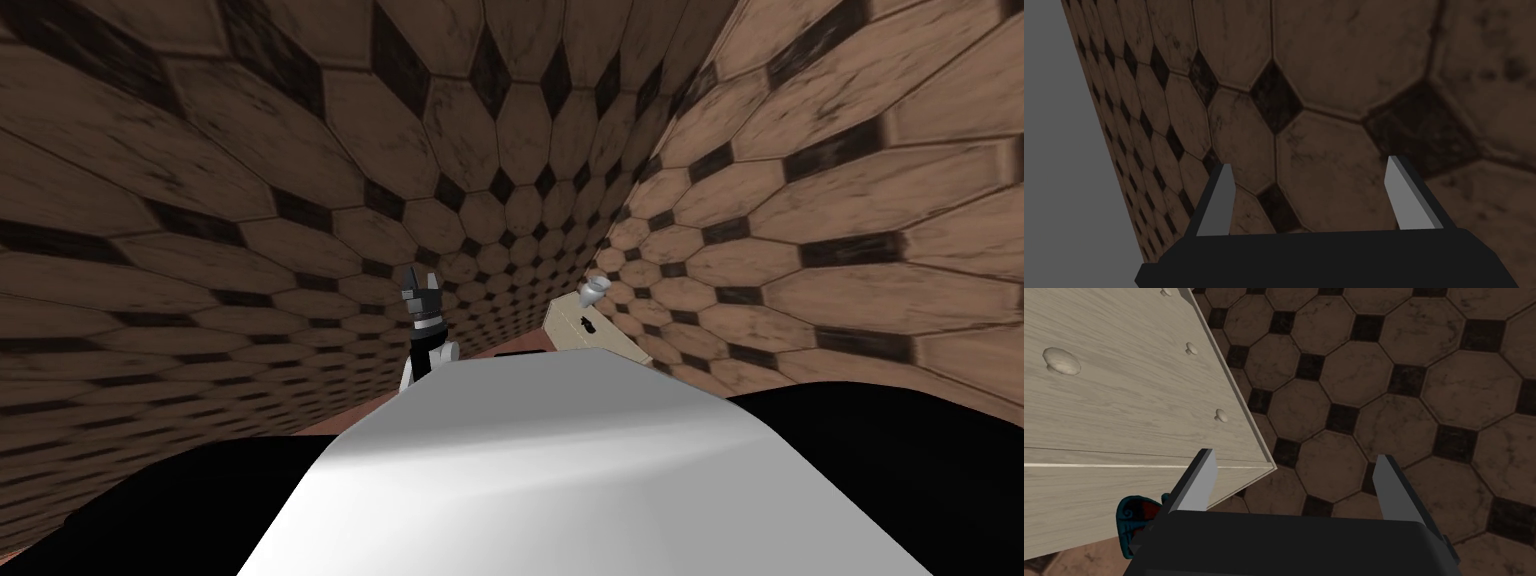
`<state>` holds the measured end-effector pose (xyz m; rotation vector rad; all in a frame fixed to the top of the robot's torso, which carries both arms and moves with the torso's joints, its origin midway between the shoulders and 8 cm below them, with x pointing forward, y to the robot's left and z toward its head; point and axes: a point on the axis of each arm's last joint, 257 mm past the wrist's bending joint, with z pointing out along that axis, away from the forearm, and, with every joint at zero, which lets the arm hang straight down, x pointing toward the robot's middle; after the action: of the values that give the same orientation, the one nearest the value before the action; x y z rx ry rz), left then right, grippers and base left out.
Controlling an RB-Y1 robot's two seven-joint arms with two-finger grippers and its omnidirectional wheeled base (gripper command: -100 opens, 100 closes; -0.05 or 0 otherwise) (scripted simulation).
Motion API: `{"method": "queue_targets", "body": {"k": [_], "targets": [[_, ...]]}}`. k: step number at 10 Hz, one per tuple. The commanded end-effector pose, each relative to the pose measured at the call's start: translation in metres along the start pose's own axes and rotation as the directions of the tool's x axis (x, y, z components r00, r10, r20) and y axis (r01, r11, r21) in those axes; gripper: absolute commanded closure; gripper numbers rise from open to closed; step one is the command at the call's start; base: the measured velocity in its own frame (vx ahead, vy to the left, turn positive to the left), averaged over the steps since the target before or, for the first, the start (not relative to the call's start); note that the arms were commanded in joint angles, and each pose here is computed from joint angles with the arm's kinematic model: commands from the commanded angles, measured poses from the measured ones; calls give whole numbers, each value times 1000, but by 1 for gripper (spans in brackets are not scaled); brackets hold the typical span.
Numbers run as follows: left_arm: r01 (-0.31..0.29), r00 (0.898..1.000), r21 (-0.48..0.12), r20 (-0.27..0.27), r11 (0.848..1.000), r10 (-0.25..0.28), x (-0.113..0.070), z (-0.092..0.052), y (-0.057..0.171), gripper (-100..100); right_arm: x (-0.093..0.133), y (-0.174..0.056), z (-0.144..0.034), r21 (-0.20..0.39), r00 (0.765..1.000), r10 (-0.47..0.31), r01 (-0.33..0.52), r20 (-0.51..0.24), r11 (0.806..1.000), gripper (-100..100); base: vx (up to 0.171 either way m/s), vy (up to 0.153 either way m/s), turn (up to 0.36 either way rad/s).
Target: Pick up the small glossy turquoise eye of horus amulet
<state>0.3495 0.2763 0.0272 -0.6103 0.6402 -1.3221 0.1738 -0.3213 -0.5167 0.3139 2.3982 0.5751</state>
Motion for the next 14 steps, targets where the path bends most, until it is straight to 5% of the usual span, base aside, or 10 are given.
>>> {"method": "queue_targets", "body": {"k": [1,8,11,12,14], "targets": [[0,1000,0,0,1000,0,0,0,0,0,3,-12,-1,20,1000,-18,19,-20,1000,-100,25,12,98],[0,1000,0,0,1000,0,0,0,0,0,22,-100,-43,155,977,-142,167,-162,974,-100,33,4,135],[0,1000,0,0,1000,0,0,0,0,0,12,-158,-77,237,947,-212,269,-242,934,-100,50,-18,169],[0,1000,0,0,1000,0,0,0,0,0,12,-158,-77,237,947,-212,269,-242,934,-100,51,-27,62],[0,1000,0,0,1000,0,0,0,0,0,-2,-188,-98,279,928,-248,325,-278,903,-100,50,-25,144]]}}
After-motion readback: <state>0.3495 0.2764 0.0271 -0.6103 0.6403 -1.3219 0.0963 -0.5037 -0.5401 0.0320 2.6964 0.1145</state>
